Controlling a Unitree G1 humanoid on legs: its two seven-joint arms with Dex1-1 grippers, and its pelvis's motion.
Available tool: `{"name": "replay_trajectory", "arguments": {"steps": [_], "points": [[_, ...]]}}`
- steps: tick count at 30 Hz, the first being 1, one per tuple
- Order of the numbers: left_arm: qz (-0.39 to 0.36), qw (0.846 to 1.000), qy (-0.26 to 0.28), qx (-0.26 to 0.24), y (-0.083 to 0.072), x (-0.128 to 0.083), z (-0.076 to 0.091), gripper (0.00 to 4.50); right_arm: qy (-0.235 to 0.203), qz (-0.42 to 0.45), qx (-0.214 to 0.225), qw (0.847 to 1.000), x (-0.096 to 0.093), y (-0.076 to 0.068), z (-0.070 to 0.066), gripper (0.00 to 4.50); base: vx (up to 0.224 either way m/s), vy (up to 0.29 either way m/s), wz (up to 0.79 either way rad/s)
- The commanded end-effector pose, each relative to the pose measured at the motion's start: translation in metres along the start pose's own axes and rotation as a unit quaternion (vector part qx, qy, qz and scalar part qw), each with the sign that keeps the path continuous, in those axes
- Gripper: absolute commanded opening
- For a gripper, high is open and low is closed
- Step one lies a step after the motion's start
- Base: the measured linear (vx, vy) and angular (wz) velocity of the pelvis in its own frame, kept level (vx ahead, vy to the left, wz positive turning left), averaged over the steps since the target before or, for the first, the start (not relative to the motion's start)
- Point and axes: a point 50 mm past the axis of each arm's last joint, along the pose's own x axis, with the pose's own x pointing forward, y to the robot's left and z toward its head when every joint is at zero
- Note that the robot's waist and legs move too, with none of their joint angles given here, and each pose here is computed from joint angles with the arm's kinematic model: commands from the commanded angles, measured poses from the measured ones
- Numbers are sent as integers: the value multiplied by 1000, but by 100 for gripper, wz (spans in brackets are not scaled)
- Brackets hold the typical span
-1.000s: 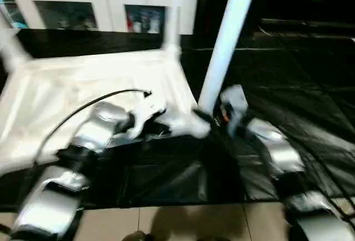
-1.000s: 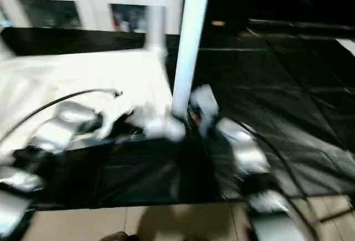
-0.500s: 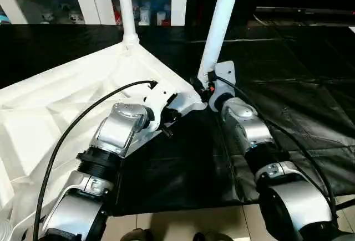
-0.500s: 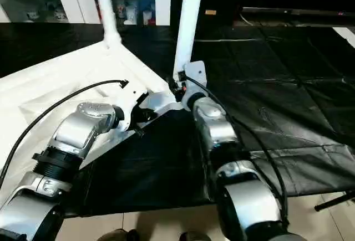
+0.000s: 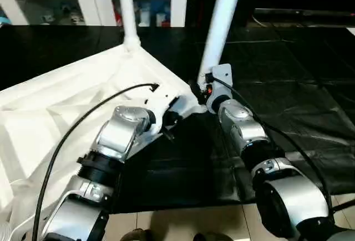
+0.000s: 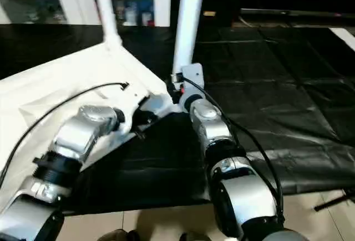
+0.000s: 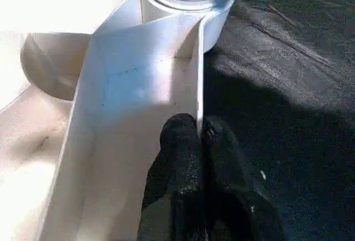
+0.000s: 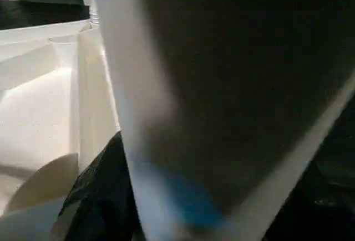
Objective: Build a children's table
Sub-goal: Rotate leg to tighten
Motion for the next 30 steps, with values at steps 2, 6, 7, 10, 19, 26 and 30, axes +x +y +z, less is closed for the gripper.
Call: {"name": "replay_trajectory", "arguments": {"steps": [2,6,7,10,19,26,30], "points": [[-46,996,-68,36,-14,-6,32,0,101,-24,24,994,-12,-7,-47,324,0,0,0],[-51,995,-64,48,-14,-7,29,0,92,-22,25,995,-12,-9,-44,358,0,0,0],[-51,995,-64,48,-14,-7,29,0,92,-22,25,995,-12,-9,-44,369,0,0,0],[-46,995,-52,66,-8,-8,23,0,74,-8,18,997,-13,-11,-41,395,0,0,0],[-37,996,-38,75,3,-9,16,0,48,19,2,999,-24,-19,-43,448,0,0,0],[-43,995,-25,92,11,-7,8,0,7,80,-11,997,-47,-23,-43,448,0,0,0],[-49,994,-16,101,14,-5,3,0,-4,124,-18,992,-59,-25,-44,448,0,0,0]]}}
